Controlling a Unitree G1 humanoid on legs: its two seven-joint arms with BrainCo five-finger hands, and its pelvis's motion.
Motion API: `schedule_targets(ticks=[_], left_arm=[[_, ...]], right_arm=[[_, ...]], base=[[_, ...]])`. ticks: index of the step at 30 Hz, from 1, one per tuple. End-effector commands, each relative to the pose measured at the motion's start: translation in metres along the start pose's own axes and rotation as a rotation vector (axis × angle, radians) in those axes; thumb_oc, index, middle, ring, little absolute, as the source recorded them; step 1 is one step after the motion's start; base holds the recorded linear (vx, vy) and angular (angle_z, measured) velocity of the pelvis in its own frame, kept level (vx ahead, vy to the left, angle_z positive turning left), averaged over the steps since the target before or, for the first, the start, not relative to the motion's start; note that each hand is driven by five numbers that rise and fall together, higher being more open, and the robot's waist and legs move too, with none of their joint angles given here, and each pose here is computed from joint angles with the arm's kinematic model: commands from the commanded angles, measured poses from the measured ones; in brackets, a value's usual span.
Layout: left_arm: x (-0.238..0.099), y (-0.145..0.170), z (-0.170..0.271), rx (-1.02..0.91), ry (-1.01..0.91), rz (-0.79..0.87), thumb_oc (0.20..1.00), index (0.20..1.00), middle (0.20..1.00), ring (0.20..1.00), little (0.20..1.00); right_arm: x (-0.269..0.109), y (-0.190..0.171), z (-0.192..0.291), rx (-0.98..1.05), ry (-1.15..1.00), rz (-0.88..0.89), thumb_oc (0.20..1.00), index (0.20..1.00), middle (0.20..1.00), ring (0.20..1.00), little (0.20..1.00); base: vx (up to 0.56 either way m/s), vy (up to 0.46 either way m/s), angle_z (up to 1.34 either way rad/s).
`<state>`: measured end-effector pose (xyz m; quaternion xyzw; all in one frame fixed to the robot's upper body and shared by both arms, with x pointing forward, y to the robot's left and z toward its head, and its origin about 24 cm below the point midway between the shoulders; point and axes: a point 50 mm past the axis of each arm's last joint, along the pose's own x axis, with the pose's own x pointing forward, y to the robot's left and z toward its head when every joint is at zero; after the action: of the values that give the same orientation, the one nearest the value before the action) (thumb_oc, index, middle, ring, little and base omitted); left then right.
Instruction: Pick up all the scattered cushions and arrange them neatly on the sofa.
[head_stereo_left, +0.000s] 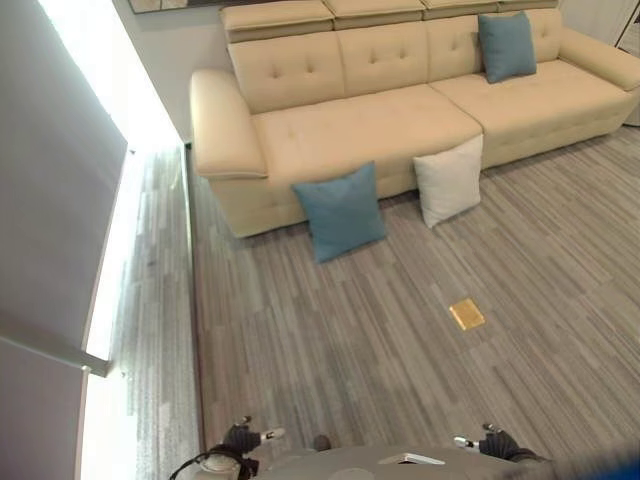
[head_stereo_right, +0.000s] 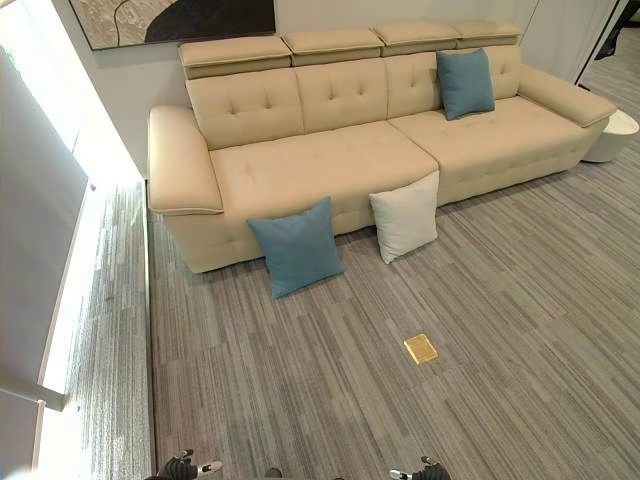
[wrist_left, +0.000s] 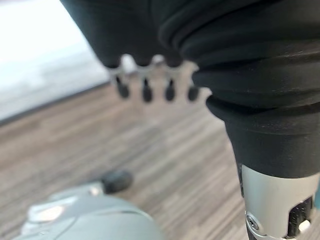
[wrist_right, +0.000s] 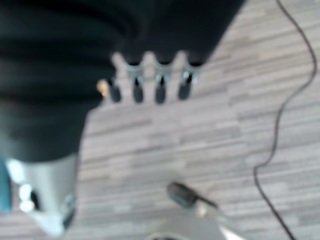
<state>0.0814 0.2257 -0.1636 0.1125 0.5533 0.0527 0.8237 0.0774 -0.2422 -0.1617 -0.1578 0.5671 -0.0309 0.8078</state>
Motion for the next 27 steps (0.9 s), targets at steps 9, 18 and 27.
schedule_targets(ticks=[9,18,27], left_arm=[[0.005,0.001,0.017,0.046,-0.012,-0.010,1.000,1.000,1.000,1.000,1.000],[0.006,0.004,0.024,0.052,-0.030,-0.006,1.000,1.000,1.000,1.000,1.000],[0.007,-0.003,0.035,0.059,-0.056,-0.026,1.000,1.000,1.000,1.000,1.000]], right_arm=[[0.002,-0.008,0.006,-0.035,-0.007,-0.007,1.000,1.000,1.000,1.000,1.000],[0.002,-0.011,0.007,-0.024,-0.017,-0.017,1.000,1.000,1.000,1.000,1.000],[0.002,-0.014,0.010,0.001,-0.020,-0.024,1.000,1.000,1.000,1.000,1.000]], base=[[0.00,-0.009,0.02],[-0.02,-0.037,0.08],[-0.04,0.006,0.30]])
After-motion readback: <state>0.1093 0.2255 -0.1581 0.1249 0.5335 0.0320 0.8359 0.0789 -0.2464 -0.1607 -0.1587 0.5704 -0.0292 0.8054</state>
